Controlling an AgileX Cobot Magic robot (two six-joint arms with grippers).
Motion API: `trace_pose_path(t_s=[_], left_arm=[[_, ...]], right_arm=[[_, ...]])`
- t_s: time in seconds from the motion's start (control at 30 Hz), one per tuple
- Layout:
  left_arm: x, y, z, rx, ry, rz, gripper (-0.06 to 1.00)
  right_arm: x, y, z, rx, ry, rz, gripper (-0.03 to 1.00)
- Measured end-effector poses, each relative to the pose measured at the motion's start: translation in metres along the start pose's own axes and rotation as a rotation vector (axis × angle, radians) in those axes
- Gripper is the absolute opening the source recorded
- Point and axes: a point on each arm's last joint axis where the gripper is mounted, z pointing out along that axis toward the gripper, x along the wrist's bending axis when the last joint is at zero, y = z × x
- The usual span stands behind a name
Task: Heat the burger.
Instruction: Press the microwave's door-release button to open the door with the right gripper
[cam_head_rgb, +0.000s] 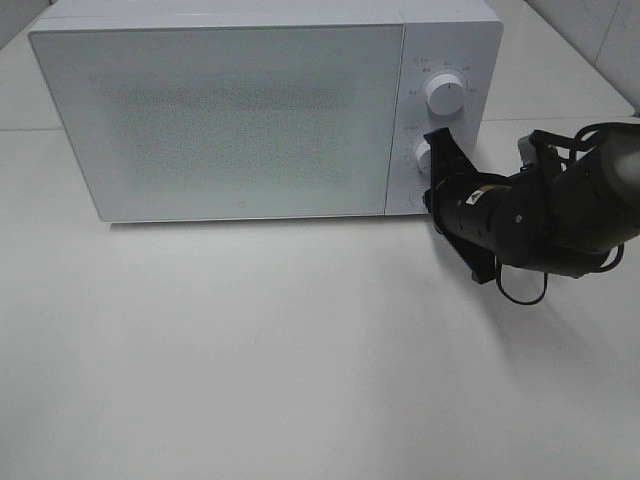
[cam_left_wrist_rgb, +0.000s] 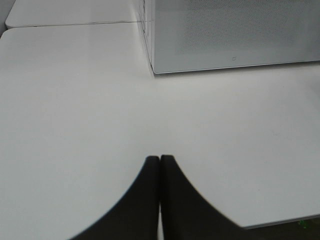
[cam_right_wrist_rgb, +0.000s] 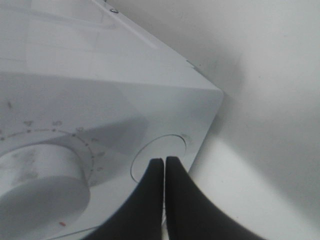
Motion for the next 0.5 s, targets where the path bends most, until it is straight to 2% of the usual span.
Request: trace_pose_path(t_s=[0.23, 0.5], left_arm=[[0.0, 0.0, 0.0, 0.0, 0.0, 0.0, 0.0], [0.0, 0.0, 0.0, 0.0, 0.0, 0.0, 0.0]], right_arm=[[0.005, 0.0007, -0.0002, -0.008, 0.055, -0.008, 0.0], [0.005, 0.0006, -0.0002, -0.008, 0.055, -0.008, 0.0]])
